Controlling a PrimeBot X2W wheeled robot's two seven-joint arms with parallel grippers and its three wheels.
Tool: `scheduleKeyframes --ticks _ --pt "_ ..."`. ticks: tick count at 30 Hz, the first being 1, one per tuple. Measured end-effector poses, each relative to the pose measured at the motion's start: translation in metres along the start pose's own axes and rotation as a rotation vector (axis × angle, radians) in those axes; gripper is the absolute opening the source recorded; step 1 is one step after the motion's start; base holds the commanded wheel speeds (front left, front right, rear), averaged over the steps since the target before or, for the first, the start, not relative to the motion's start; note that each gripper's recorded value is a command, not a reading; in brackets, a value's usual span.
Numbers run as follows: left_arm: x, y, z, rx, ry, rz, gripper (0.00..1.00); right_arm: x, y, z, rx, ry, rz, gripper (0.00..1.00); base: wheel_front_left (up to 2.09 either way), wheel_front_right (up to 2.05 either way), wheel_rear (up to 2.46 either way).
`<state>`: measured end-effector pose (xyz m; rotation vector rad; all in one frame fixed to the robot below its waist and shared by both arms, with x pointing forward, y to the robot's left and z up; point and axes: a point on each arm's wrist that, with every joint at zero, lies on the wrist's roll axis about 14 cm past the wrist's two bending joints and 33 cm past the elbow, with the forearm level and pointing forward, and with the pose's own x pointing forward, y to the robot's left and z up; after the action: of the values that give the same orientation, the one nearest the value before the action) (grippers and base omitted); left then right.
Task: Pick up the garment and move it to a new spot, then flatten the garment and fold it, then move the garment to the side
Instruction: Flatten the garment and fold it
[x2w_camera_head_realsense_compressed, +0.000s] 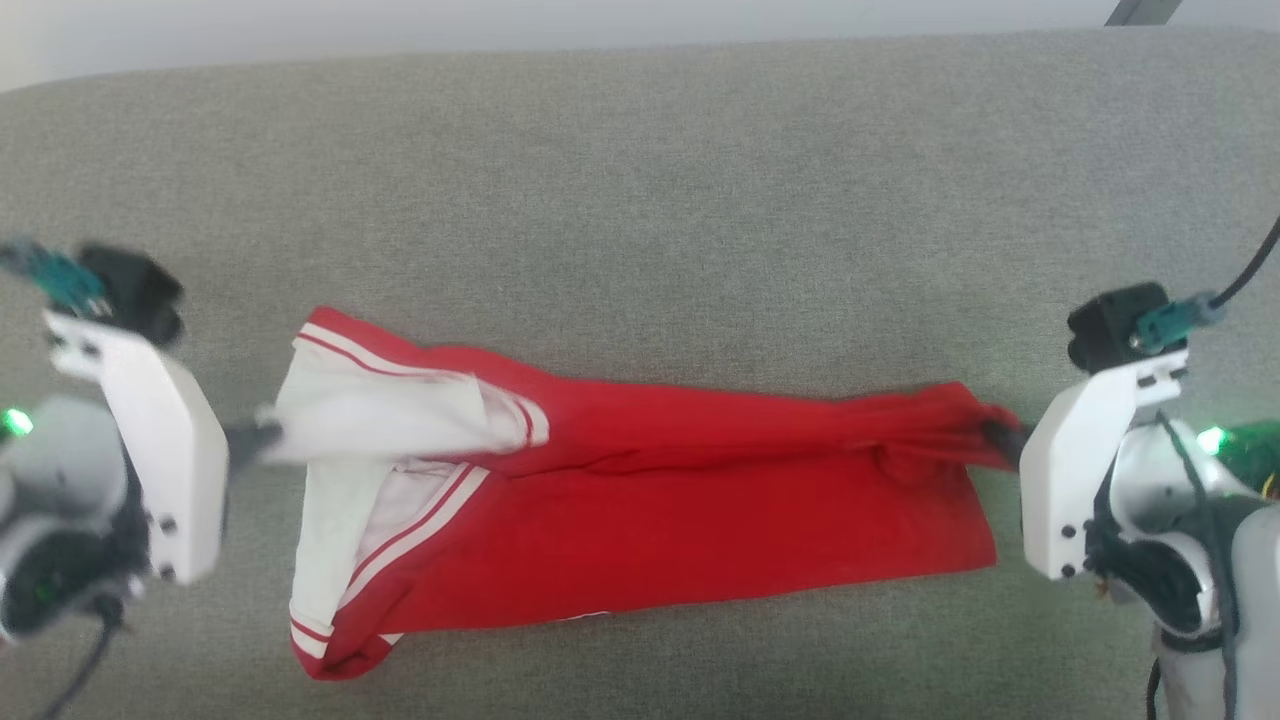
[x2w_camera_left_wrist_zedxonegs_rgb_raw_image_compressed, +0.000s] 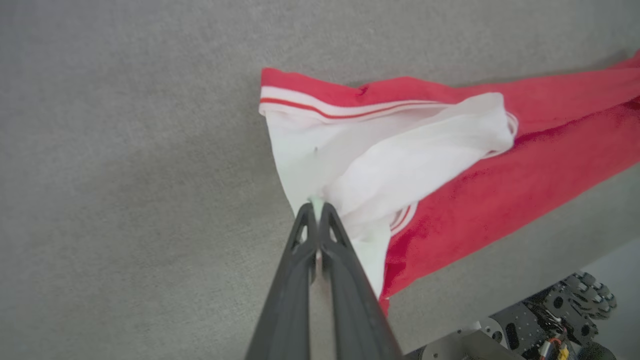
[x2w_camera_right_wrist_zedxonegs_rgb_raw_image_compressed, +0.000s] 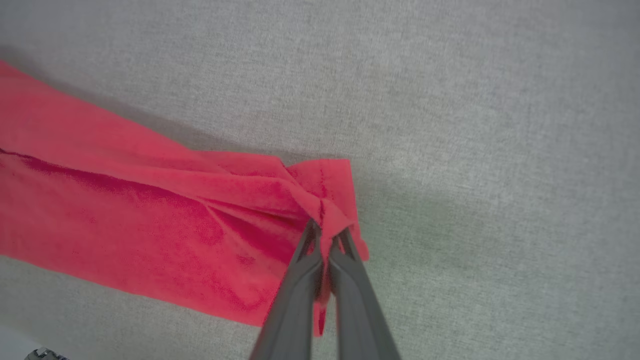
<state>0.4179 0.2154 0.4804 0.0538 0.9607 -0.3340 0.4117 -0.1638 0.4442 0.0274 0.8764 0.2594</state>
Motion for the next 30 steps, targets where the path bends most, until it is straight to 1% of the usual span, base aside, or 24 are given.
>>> scheduleKeyframes --ticks 2,7,11,12,13,14,15,17,18,19,20,21,23,26,27,30 --pt "0.002 -0.005 -0.017 -0.013 0.035 -0.009 0.00 0.003 0.000 -0.010 0.013 0.027 0.002 0.00 0.00 0.00 0.00" --pt "0.012 -0.015 -0.060 -0.096 0.145 -0.041 0.00 0.013 0.003 -0.031 0.042 0.084 0.021 0.00 0.00 0.00 0.00" --pt "0.024 -0.012 -0.080 -0.144 0.190 -0.042 0.00 0.020 0.007 -0.037 0.045 0.097 0.031 0.00 0.00 0.00 0.00" --pt "0.027 -0.013 -0.083 -0.159 0.199 -0.051 0.00 0.021 0.008 -0.035 0.038 0.090 0.032 0.11 0.00 0.00 0.00" --pt "0.030 -0.016 -0.087 -0.163 0.209 -0.065 0.00 0.022 0.008 -0.032 0.038 0.084 0.032 0.33 0.00 0.00 0.00" --pt "0.032 -0.015 -0.089 -0.158 0.206 -0.068 0.00 0.023 0.008 -0.030 0.038 0.078 0.032 0.45 0.00 0.00 0.00" --pt "0.035 -0.015 -0.087 -0.163 0.189 -0.066 0.00 0.023 0.009 -0.028 0.034 0.070 0.034 0.98 0.00 0.00 0.00" --pt "0.038 -0.015 -0.083 -0.167 0.166 -0.074 0.18 0.023 0.011 -0.027 0.033 0.067 0.039 1.00 0.00 0.00 0.00" --pt "0.039 -0.015 -0.080 -0.151 0.144 -0.077 0.37 0.023 0.012 -0.026 0.032 0.064 0.041 1.00 0.00 0.00 0.00" --pt "0.040 -0.015 -0.076 -0.151 0.120 -0.077 0.88 0.021 0.013 -0.025 0.031 0.059 0.043 1.00 0.00 0.00 0.00" --pt "0.040 -0.015 -0.074 -0.158 0.110 -0.082 0.96 0.020 0.014 -0.023 0.032 0.051 0.048 1.00 0.00 0.00 0.00" --pt "0.039 -0.014 -0.071 -0.152 0.094 -0.080 1.00 0.018 0.014 -0.021 0.033 0.044 0.052 1.00 0.00 0.00 0.00" --pt "0.037 -0.010 -0.062 -0.156 0.042 -0.070 1.00 0.014 0.014 -0.016 0.029 0.023 0.051 1.00 0.00 0.00 0.00" --pt "0.034 -0.013 -0.049 -0.155 -0.034 -0.085 1.00 0.007 0.013 -0.008 0.029 -0.013 0.054 1.00 0.00 0.00 0.00" --pt "0.034 -0.013 -0.049 -0.155 -0.034 -0.085 1.00 0.007 0.013 -0.008 0.029 -0.013 0.054 1.00 0.00 0.00 0.00" --pt "0.031 -0.013 -0.043 -0.156 -0.102 -0.088 1.00 0.001 0.011 -0.006 0.045 -0.035 0.054 1.00 0.00 0.00 0.00"
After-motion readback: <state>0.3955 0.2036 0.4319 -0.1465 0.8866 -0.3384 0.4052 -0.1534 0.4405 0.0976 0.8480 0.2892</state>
